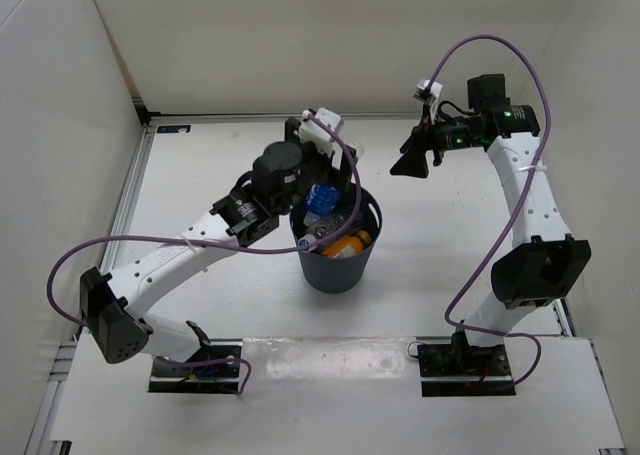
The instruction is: Put the plastic bottles in the bin
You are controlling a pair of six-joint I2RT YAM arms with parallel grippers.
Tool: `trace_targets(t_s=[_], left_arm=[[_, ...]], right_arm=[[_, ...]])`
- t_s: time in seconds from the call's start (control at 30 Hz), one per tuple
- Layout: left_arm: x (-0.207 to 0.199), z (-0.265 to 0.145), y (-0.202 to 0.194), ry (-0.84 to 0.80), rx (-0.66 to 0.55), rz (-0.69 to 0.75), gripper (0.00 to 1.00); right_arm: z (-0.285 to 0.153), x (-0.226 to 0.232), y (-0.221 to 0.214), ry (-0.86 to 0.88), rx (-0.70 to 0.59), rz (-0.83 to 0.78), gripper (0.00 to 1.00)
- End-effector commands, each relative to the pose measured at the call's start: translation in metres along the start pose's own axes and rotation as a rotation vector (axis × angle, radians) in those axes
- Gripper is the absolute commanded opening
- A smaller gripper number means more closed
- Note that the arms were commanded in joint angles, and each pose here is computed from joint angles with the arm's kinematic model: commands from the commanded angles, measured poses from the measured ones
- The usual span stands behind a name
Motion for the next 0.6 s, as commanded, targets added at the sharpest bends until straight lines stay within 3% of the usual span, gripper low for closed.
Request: trace_targets(t_s=[0.0,0.2,0.33,0.43,0.47,0.53,0.57], left_arm=[[0.010,-0.008,0.086,0.037,-0.236,0.022,0.99],[0.009,-0.012,0.175,0.007,-0.442,0.037,0.99],[0.013,-0.018,0.197,0.035,-0.506,0.003,0.99],[0.046,-0.034,0.201,0.244,-0.534,-0.104,0.99],[0.062,-0.030,0.181,0.319,-0.484,-0.101,0.99],[0.099,-0.057,0.176,0.492,-0.502,-0.219,0.99],[0.127,-0.063,0.129,0.610,-0.352,-0.200,0.99]], right_arm=[[-0.003,0.011,0.006,0.008,-0.006,-0.037,0.90],[0.002,0.004,0.009,-0.027,-0.011,-0.028,0.90],[0.002,-0.012,0.005,-0.120,0.007,0.058,0.90],[0.003,-0.031,0.002,-0.265,0.055,0.144,0.90],[0.002,-0.041,-0.001,-0.351,0.093,0.155,0.90],[0.000,-0.053,-0.001,-0.456,0.137,0.193,0.90],[-0.003,-0.060,-0.004,-0.521,0.158,0.215,0.90]])
Point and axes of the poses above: each gripper's point midway between its finger pads, its own z axis out along the fingers, its own x axis along the line the jaws close on, y = z × x, the point moved 5 cm from there along -z, back along the fingers, and after that the axes turned 9 degrees about -z, right-handed, at the moved point
